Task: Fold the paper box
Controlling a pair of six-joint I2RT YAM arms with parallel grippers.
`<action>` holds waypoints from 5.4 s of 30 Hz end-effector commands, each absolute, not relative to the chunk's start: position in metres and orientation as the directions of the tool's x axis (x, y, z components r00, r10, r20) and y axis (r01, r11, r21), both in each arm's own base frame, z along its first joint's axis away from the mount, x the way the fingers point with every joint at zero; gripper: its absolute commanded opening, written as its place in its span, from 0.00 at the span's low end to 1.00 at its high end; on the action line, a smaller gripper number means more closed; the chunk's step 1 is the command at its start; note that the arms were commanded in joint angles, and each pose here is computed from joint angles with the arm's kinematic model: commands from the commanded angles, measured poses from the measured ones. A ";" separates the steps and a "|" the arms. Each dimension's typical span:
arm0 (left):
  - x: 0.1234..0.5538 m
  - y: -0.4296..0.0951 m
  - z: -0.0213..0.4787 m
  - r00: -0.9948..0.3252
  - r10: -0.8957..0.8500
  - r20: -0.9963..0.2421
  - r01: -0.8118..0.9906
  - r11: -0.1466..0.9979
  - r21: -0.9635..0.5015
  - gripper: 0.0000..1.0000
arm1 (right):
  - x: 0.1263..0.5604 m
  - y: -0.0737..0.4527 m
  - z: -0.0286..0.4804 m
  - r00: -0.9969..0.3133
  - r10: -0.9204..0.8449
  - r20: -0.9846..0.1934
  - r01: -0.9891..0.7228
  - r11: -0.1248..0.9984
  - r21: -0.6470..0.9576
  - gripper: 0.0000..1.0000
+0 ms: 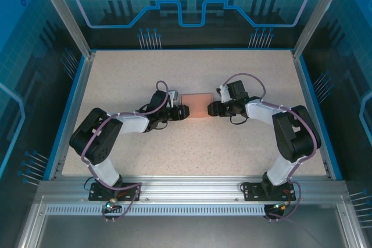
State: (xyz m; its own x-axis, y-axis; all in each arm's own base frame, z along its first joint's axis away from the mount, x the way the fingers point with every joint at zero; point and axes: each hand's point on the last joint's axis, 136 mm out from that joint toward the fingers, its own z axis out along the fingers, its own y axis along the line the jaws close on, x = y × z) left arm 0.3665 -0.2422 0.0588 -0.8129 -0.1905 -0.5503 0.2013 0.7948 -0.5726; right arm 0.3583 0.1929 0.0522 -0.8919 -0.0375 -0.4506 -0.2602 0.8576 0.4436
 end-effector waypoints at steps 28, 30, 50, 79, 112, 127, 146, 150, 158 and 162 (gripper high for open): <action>0.342 -0.105 0.204 -0.392 -0.072 -0.917 0.118 0.985 -0.128 0.94 | 0.334 0.067 0.230 -0.543 -0.165 -0.823 -0.078 0.986 -0.145 1.00; 0.341 -0.094 0.204 -0.374 -0.069 -0.925 0.092 0.990 -0.111 0.96 | 0.332 0.057 0.228 -0.544 -0.158 -0.824 -0.042 0.986 -0.161 1.00; 0.355 -0.045 0.148 -0.372 0.060 -0.926 -0.039 0.996 0.080 0.99 | 0.345 0.019 0.147 -0.481 -0.190 -0.856 0.034 0.971 -0.235 1.00; 0.398 -0.005 0.096 -0.318 -0.075 -0.945 -0.018 0.997 -0.073 0.99 | 0.384 0.026 0.120 -0.339 -0.120 -0.933 -0.057 0.993 -0.107 1.00; 0.398 -0.006 0.095 -0.331 -0.074 -0.941 -0.014 0.997 -0.073 0.99 | 0.397 0.030 0.094 -0.382 -0.100 -0.919 -0.113 0.992 -0.061 1.00; 0.398 -0.006 0.095 -0.332 -0.074 -0.940 -0.014 0.997 -0.073 0.99 | 0.397 0.030 0.094 -0.382 -0.101 -0.919 -0.113 0.992 -0.062 1.00; 0.398 -0.006 0.095 -0.330 -0.073 -0.941 -0.014 0.997 -0.073 0.99 | 0.397 0.029 0.094 -0.380 -0.100 -0.919 -0.112 0.992 -0.062 1.00; 0.398 -0.006 0.095 -0.331 -0.074 -0.941 -0.013 0.997 -0.073 0.99 | 0.397 0.029 0.094 -0.382 -0.100 -0.919 -0.112 0.992 -0.061 1.00; 0.398 -0.006 0.095 -0.331 -0.073 -0.941 -0.014 0.997 -0.073 0.99 | 0.397 0.029 0.093 -0.383 -0.101 -0.918 -0.112 0.992 -0.062 1.00; 0.398 -0.006 0.095 -0.332 -0.072 -0.940 -0.013 0.997 -0.072 0.99 | 0.397 0.030 0.094 -0.382 -0.100 -0.919 -0.113 0.992 -0.061 1.00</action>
State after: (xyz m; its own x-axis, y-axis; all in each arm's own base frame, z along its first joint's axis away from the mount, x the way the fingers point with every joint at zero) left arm 0.3936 -0.0044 0.0860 -0.3658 -0.0571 -0.9289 -0.0246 0.9984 -0.0517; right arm 0.3878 0.0309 0.0820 -0.4201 -0.1197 -0.8996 -0.1184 0.9900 -0.0764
